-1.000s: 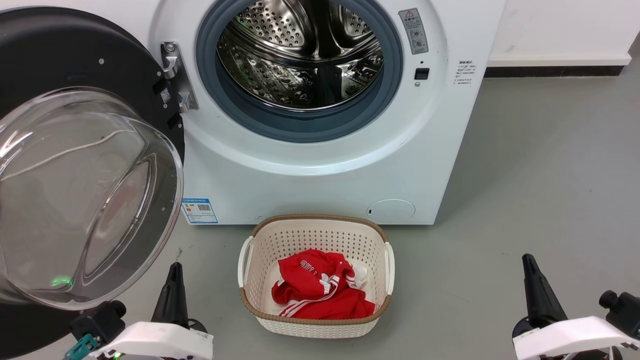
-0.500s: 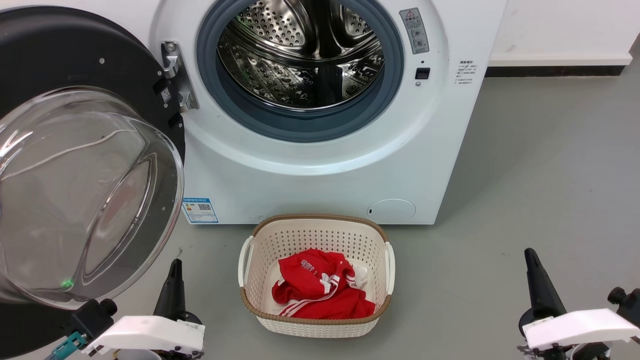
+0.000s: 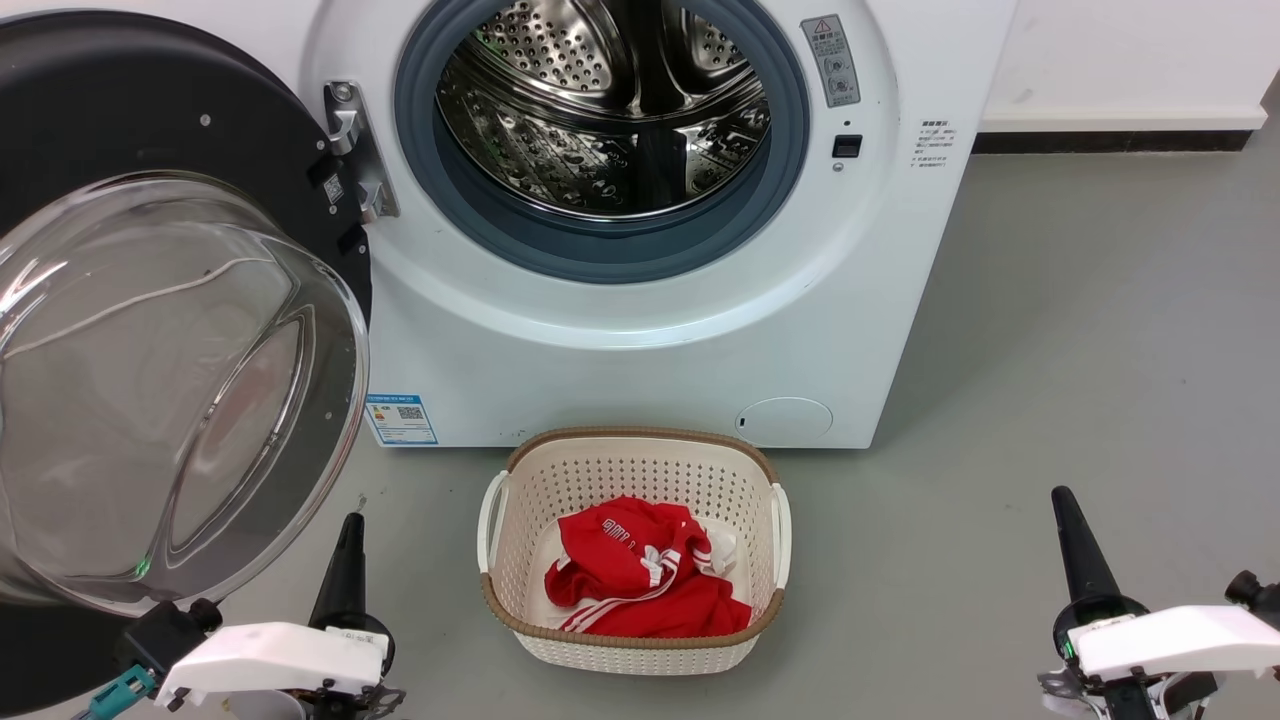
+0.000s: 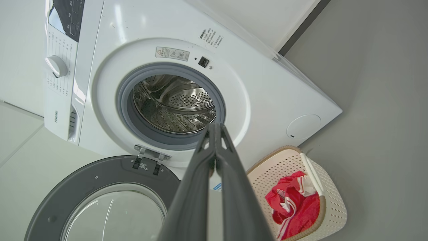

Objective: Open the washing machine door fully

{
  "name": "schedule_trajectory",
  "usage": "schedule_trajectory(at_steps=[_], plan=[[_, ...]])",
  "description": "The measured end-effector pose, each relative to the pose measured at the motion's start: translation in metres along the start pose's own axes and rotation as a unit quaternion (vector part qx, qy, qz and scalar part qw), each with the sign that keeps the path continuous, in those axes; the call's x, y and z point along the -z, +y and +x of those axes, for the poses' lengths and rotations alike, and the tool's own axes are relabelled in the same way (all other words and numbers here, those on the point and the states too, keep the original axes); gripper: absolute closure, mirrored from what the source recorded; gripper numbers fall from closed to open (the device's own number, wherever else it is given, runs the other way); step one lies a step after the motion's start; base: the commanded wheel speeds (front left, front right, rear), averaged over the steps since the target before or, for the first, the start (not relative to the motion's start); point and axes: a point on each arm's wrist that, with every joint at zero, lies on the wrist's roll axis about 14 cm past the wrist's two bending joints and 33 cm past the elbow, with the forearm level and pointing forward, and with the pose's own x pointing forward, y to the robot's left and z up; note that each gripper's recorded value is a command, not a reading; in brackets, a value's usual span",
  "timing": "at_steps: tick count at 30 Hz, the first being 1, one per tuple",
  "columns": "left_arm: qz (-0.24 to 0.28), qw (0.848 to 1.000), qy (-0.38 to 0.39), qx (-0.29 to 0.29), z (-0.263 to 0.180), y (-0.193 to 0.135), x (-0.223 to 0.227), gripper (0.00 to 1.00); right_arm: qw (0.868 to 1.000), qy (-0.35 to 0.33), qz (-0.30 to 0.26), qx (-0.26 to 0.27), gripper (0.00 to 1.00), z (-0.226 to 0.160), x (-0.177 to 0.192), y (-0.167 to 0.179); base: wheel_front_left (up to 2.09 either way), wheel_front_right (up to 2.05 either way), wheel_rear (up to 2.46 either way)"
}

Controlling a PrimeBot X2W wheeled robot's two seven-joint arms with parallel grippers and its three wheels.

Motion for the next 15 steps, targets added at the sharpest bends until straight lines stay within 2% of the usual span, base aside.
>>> schedule_trajectory(at_steps=[15], plan=[[-0.082,0.997,0.006,0.007,0.004,-0.002,-0.0012,1.0,0.997,0.002,0.078,-0.001,1.0,0.0054,-0.0021,0.0016,0.0,0.0,0.0]])
